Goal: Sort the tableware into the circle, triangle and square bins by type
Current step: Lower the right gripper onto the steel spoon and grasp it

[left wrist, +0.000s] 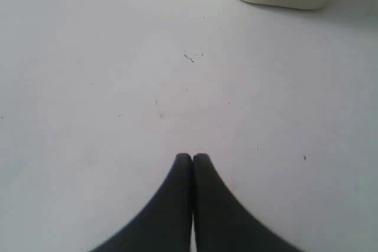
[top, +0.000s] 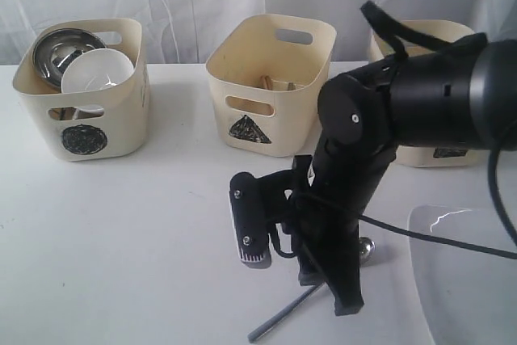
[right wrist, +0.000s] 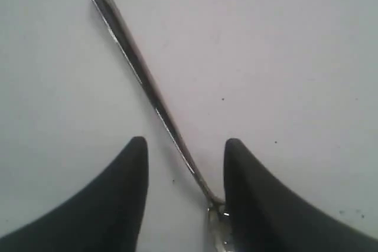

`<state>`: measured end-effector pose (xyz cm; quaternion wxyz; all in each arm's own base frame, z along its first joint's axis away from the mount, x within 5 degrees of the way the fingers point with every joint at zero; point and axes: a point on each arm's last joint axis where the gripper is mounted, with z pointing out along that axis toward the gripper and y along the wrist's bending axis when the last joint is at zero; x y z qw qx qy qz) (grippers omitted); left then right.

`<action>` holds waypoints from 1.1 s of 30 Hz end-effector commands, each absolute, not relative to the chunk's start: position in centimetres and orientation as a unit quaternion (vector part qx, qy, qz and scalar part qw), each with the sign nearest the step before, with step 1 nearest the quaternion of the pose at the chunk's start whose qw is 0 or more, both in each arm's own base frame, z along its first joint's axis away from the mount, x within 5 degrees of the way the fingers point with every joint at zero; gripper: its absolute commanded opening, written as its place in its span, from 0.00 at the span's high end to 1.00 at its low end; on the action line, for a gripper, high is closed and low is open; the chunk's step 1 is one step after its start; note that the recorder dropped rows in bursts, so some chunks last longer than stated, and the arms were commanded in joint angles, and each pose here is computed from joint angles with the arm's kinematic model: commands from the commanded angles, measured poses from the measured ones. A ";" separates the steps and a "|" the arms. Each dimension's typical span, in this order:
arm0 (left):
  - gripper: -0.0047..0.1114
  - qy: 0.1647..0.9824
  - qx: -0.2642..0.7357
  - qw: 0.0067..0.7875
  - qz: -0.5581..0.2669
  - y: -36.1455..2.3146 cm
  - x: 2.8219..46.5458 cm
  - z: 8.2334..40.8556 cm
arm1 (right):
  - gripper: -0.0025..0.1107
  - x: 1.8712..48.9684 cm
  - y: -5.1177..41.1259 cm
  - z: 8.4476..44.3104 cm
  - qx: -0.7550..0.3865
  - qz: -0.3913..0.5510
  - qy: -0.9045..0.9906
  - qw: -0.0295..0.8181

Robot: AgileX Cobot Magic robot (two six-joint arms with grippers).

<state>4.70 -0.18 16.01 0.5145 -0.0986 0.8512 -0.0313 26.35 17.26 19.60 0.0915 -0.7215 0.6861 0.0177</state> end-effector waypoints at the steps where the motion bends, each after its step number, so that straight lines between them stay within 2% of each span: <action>1: 0.96 0.863 -0.095 0.496 -0.035 -0.3 4.5 15.4 | 0.63 26.8 17.0 17.4 -0.731 0.021 0.680 0.053; 8: 0.96 0.863 -0.095 0.496 -0.035 -0.3 4.5 15.4 | 0.63 26.7 16.8 17.1 -0.751 0.014 0.659 0.038; 15: 0.96 0.863 -0.095 0.496 -0.035 -0.3 4.5 15.4 | 0.63 26.2 15.3 15.0 -0.791 -0.029 0.611 -0.003; 22: 0.96 0.863 -0.095 0.496 -0.035 -0.3 4.5 15.4 | 0.63 27.1 15.9 14.4 -0.791 -0.045 0.608 0.046; 28: 0.96 0.863 -0.095 0.496 -0.035 -0.3 4.5 15.4 | 0.63 27.2 16.0 13.4 -0.785 -0.041 0.617 0.038; 30: 0.96 0.863 -0.095 0.496 -0.035 -0.3 4.5 15.4 | 0.67 27.2 16.0 13.2 -0.783 -0.040 0.619 0.036; 33: 0.96 0.863 -0.095 0.496 -0.035 -0.3 4.5 15.4 | 0.83 27.2 16.0 13.2 -0.783 -0.040 0.619 0.035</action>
